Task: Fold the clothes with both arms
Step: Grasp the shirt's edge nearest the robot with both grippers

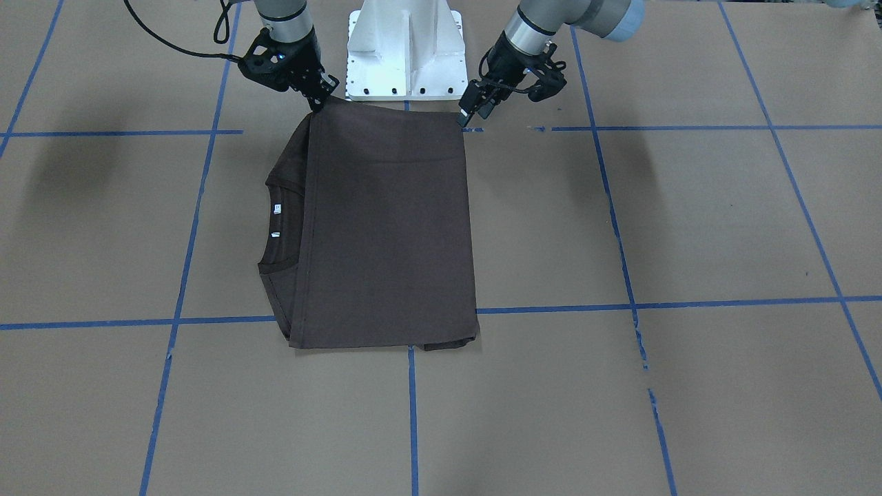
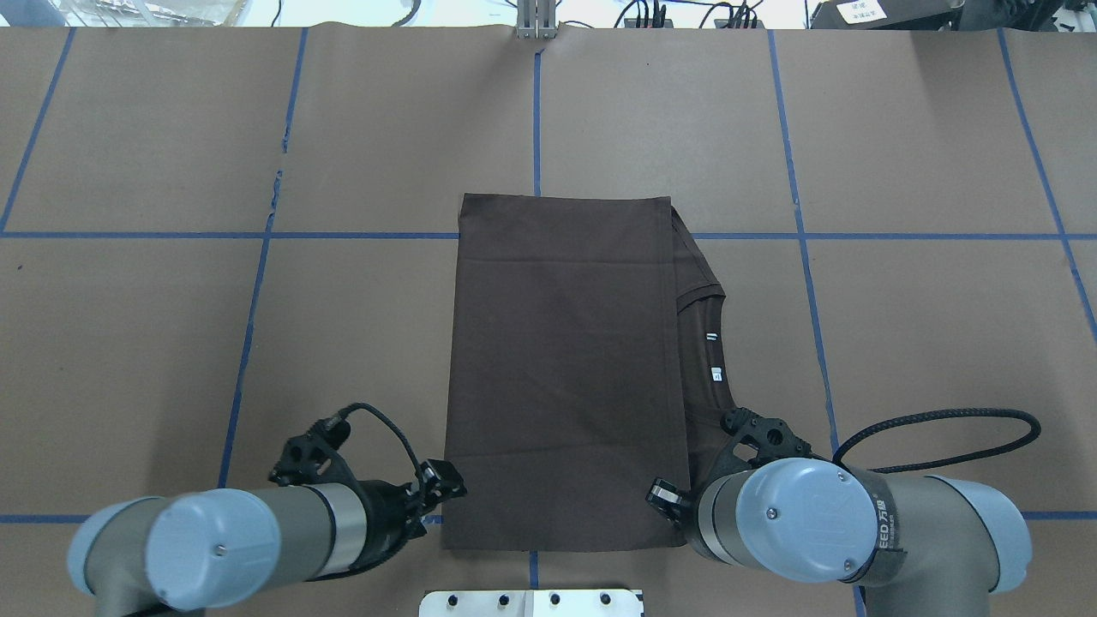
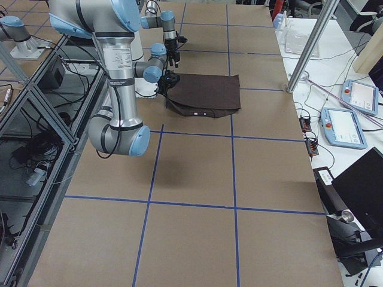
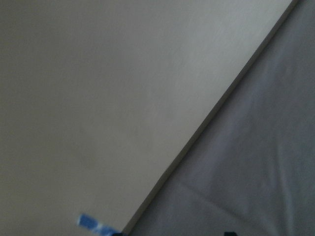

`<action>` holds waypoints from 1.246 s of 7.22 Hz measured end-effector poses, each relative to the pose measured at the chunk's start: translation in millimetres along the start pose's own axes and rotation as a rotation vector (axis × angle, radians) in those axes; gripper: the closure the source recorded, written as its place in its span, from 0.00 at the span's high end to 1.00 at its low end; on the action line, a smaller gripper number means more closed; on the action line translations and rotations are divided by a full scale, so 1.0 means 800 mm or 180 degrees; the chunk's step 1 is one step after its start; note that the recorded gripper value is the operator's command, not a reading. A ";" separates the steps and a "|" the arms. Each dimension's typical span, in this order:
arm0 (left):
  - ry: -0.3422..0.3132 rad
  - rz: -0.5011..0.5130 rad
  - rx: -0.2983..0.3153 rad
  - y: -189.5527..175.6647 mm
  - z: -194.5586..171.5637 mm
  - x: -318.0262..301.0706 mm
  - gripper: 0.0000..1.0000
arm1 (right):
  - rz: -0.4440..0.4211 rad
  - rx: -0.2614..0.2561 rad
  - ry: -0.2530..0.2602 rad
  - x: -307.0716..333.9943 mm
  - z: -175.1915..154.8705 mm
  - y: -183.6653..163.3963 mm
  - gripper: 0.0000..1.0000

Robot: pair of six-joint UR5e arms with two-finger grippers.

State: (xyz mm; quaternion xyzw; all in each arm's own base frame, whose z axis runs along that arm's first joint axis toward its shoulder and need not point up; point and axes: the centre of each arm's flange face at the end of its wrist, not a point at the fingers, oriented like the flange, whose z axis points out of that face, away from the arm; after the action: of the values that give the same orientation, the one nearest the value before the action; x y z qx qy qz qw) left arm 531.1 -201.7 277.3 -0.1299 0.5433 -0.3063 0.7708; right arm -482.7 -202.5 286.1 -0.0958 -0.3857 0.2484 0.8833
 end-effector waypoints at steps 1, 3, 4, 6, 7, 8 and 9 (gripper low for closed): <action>-0.0056 0.0006 0.0006 0.012 0.017 0.003 0.72 | -0.0001 0.0000 0.0001 0.000 0.000 0.000 0.00; -0.0131 0.0029 0.0032 0.016 0.034 -0.002 0.72 | -0.0004 0.0001 0.0001 0.000 0.001 0.001 0.00; -0.0173 0.0042 0.0050 0.015 0.038 -0.009 0.72 | -0.0004 0.0003 0.0000 0.000 0.001 0.001 0.00; -0.0213 0.0054 0.0060 0.015 0.042 -0.015 0.63 | -0.0005 0.0002 -0.0004 -0.001 0.000 0.001 0.00; -0.0220 0.0055 0.0062 0.015 0.043 -0.016 0.35 | -0.0005 0.0001 -0.0006 -0.001 0.000 0.002 0.00; -0.0221 0.0050 0.0060 0.016 0.043 -0.016 0.00 | -0.0005 0.0001 -0.0007 -0.001 0.000 0.002 0.00; -0.0219 0.0037 0.0056 0.017 0.043 -0.014 0.00 | -0.0006 0.0001 -0.0008 -0.001 0.000 0.002 0.00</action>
State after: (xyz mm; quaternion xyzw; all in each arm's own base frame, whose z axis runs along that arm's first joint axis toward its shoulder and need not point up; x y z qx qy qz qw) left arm 564.7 -188.7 291.3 -0.1303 0.5144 -0.3020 0.7919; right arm -483.7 -201.8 284.9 -0.0951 -0.3868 0.2478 0.8831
